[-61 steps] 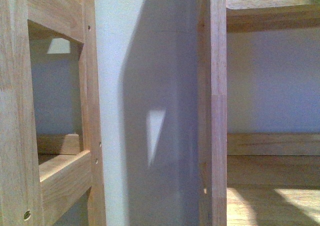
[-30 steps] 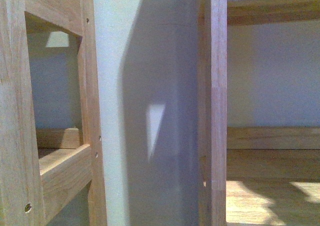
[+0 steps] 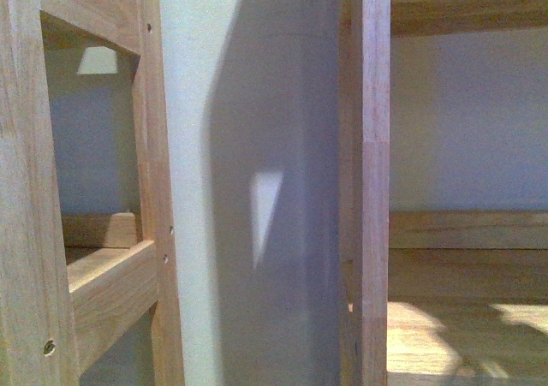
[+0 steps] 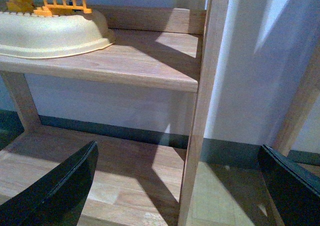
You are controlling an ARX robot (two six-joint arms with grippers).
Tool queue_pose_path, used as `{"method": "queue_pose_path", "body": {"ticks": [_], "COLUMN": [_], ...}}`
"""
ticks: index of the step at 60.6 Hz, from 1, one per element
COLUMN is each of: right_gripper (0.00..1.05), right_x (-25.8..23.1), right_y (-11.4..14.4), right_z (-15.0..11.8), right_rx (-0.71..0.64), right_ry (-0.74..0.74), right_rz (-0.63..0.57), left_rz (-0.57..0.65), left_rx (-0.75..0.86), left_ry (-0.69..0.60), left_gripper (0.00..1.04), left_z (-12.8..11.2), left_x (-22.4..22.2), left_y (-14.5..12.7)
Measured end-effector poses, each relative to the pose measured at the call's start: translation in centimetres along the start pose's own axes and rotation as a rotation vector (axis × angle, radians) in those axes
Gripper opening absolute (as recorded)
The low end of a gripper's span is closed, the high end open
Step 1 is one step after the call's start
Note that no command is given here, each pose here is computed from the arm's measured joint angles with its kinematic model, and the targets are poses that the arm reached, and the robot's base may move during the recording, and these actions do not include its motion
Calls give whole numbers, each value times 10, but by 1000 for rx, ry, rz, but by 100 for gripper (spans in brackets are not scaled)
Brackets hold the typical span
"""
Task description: Put away toys
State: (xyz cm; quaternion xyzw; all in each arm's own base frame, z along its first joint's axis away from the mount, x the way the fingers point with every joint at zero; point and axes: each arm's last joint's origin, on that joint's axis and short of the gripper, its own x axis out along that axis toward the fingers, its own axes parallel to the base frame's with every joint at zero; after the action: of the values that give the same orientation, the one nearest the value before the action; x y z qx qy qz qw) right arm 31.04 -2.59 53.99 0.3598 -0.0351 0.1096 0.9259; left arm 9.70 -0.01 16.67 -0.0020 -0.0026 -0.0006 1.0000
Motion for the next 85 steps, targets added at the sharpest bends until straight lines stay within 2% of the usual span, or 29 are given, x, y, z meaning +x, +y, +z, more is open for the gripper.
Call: {"method": "queue_pose_path", "body": {"ticks": [11,26,38,56,85], "right_gripper": [19,19,19,19,19], "right_x": [1,2,3,8,19], "right_y": [1,2,-5,-28,-30], "right_z": [-1,5,10,19,9], "right_rx": [110,144,144,132,89], "right_ry": [72,108,108,89,112], "right_rz": [7,2,-34,-94,-25], "left_rz": [0,0,0,0,0], "left_rx": [0,0,0,0,0], "left_ry": [0,0,0,0,0], "left_gripper": [99,99,99,99,99], "left_z": [0,0,0,0,0], "left_x": [0,0,0,0,0], "left_y": [0,0,0,0,0]}}
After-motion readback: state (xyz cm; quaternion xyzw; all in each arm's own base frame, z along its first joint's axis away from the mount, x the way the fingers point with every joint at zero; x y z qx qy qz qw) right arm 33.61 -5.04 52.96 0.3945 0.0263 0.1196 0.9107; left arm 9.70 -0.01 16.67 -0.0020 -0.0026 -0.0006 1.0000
